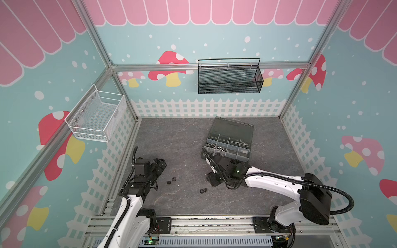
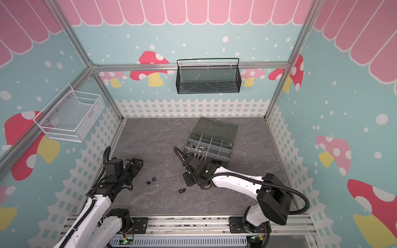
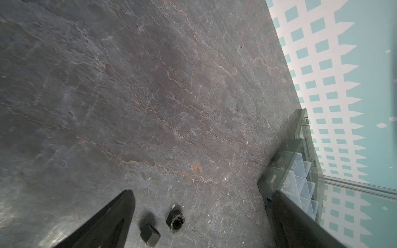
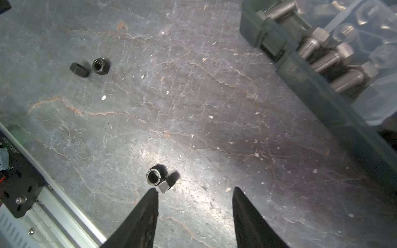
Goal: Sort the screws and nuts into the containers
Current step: 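Move the right gripper back over the two black hex nuts, then lower the right gripper around one black hex nut and close it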
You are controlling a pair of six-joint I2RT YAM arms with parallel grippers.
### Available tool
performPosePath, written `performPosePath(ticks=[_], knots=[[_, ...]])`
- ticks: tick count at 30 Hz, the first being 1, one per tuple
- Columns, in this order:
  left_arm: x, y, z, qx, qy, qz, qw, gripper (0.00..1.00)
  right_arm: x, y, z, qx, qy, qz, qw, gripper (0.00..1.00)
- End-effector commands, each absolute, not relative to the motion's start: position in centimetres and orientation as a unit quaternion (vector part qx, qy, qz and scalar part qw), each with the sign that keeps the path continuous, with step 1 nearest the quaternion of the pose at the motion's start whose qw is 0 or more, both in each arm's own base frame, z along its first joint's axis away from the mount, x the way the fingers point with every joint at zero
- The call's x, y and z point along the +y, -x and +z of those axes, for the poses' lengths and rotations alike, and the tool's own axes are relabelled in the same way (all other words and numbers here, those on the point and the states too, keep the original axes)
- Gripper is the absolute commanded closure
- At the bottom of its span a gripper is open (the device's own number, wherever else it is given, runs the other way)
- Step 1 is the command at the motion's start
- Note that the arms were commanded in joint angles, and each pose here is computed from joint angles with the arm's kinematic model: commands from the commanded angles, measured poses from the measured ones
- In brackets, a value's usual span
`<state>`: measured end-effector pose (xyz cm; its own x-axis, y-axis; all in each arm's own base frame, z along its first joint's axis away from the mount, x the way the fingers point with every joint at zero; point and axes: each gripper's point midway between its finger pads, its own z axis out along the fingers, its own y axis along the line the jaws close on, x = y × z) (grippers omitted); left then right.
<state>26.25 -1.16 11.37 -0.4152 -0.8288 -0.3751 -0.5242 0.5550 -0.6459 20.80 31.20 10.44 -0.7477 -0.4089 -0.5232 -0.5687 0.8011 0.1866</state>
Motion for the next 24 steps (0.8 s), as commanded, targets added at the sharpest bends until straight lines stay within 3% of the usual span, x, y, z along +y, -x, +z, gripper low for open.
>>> performPosePath(ticks=[1,13,24], knots=[[-1.1,-26.2,11.0,0.808,0.424,-0.226,0.341,0.0,31.6,-19.5,8.9,0.925,0.278,0.146,0.212,0.41],[-0.8,-25.7,11.2,0.807,0.429,-0.22,0.34,0.0,34.2,-16.6,6.8,0.918,0.335,0.122,0.176,0.44],[-0.7,-25.6,11.3,0.807,0.43,-0.216,0.342,0.0,33.1,-16.4,4.4,0.928,0.331,0.08,0.153,0.47]])
